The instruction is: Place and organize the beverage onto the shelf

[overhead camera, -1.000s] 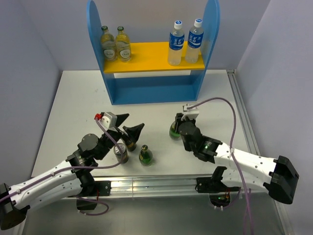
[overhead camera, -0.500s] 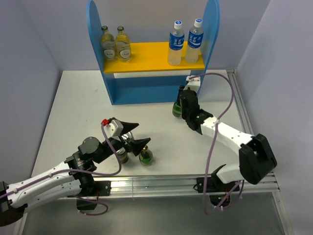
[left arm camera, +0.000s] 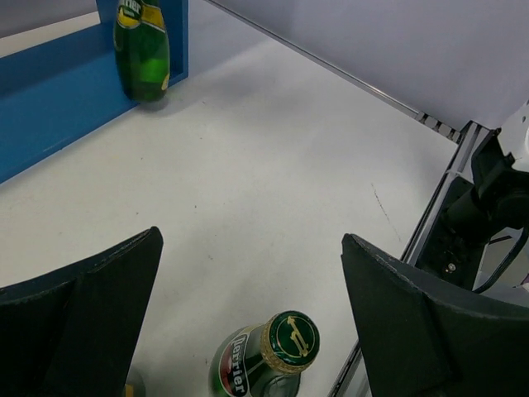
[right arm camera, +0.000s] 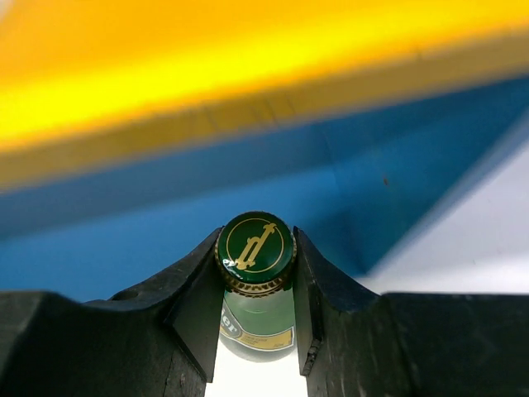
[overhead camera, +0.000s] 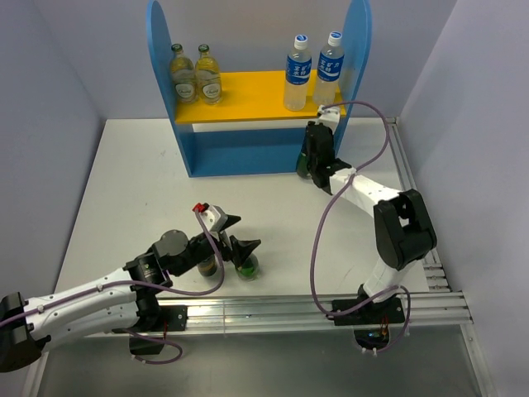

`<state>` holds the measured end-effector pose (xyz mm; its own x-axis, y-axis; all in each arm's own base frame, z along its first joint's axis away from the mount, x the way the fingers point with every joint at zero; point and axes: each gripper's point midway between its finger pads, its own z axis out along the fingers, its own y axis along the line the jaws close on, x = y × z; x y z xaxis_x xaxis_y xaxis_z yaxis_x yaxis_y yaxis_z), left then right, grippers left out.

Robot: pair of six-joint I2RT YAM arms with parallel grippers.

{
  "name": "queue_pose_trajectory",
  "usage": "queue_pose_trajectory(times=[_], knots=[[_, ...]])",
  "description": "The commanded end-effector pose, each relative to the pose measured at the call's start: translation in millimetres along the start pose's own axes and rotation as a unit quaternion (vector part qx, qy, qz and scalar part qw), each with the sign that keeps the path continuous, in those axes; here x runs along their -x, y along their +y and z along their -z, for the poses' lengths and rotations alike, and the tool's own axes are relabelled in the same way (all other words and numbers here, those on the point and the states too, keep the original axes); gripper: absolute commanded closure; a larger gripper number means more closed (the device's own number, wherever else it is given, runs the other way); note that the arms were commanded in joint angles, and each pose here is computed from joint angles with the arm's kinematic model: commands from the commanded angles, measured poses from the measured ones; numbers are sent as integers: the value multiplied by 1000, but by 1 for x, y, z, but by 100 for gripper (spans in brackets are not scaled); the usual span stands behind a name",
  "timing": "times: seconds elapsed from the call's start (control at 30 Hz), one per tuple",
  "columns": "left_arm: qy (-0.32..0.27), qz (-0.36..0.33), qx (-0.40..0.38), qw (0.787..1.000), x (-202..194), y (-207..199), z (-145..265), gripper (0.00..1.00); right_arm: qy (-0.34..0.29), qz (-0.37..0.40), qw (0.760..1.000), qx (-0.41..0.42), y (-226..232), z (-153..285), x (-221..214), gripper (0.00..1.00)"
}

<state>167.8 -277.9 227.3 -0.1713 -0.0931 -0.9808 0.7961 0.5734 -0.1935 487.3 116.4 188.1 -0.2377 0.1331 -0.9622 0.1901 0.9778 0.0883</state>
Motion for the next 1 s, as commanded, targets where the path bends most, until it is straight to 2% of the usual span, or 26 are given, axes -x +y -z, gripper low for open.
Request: queue_pose_trajectory(times=[0.0,0.23,0.63,0.8,0.83,0.87,0.9,0.97], knots=[[-17,-12,6,1000,7,2,-3,3,-139,-79,987,29,18,1,108,100],[-14,-14,8,1000,4,2,-5,3,-148,-63,987,13,19,-25,103,100],[-12,-14,5,1000,1,1,-5,3,-191,-57,980,-22,7,-39,82,100],[-14,-13,4,1000,2,0,-3,3,-181,-53,982,-29,9,-45,68,100],[-13,-13,4,1000,2,0,-4,4,-175,-50,983,-27,11,-47,64,95],[-13,-13,4,1000,2,0,-4,3,-173,-50,983,-27,11,-48,64,80],[-12,-14,4,1000,1,0,-4,3,-171,-47,984,-30,11,-49,62,49],[-10,-15,5,1000,0,0,-4,4,-170,-47,984,-30,11,-48,61,29]])
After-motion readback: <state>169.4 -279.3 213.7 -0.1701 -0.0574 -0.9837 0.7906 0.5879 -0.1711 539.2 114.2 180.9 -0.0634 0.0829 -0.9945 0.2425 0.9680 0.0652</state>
